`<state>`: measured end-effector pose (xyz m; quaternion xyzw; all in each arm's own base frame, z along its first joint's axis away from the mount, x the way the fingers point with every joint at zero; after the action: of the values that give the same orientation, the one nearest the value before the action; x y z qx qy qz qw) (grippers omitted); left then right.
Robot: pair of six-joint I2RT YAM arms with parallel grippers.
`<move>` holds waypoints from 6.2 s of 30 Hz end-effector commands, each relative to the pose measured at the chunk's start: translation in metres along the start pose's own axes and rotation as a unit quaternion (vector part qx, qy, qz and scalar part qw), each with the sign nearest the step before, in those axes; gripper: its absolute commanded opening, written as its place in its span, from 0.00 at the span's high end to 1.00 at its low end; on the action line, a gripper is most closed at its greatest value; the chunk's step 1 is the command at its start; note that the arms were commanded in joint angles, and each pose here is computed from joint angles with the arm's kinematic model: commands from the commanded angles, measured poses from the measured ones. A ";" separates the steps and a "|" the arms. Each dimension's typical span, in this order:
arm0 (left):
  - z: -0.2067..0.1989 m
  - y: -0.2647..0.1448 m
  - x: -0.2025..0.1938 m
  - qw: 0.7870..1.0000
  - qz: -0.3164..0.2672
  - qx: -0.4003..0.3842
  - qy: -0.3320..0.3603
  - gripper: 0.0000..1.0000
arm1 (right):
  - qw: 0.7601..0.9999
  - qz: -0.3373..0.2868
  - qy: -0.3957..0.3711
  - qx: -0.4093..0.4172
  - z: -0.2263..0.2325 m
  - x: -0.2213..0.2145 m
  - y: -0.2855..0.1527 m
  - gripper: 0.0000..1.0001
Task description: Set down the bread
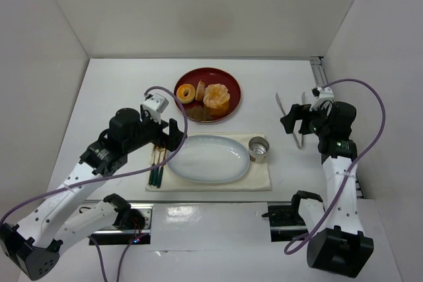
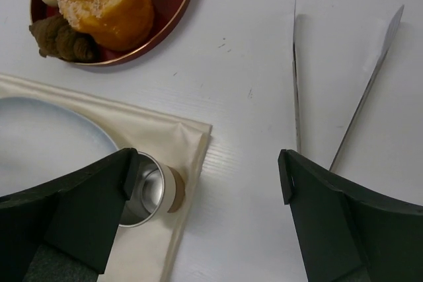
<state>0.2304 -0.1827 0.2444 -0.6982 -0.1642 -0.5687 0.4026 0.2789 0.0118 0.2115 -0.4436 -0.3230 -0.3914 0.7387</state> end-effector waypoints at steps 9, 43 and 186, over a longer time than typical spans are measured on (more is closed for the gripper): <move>0.006 -0.013 0.018 0.998 -0.046 0.024 0.021 0.00 | 0.996 -0.006 -0.085 0.006 -0.006 0.008 0.003 0.64; -0.004 -0.025 0.027 0.997 -0.071 0.001 0.022 0.00 | 0.971 0.151 -0.111 -0.150 -0.139 -0.037 0.096 0.00; 0.028 -0.034 0.021 0.991 -0.085 0.102 0.021 0.00 | 0.889 0.228 -0.288 0.274 0.240 0.004 0.246 0.38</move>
<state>0.2287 -0.1437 0.2676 -0.6382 -0.2617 -0.5787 0.4352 0.4662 0.2971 0.1951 -0.4111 -0.4920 0.0207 0.7671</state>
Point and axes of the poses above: each gripper's point midway between its finger pads, its own y axis out along the fingers, its own z axis along the line the jaws close on, x = y × z, the point moved 1 cm from there along -y, back along the fingers, and after that the axes turned 13 degrees about y, right-handed, at the moved point
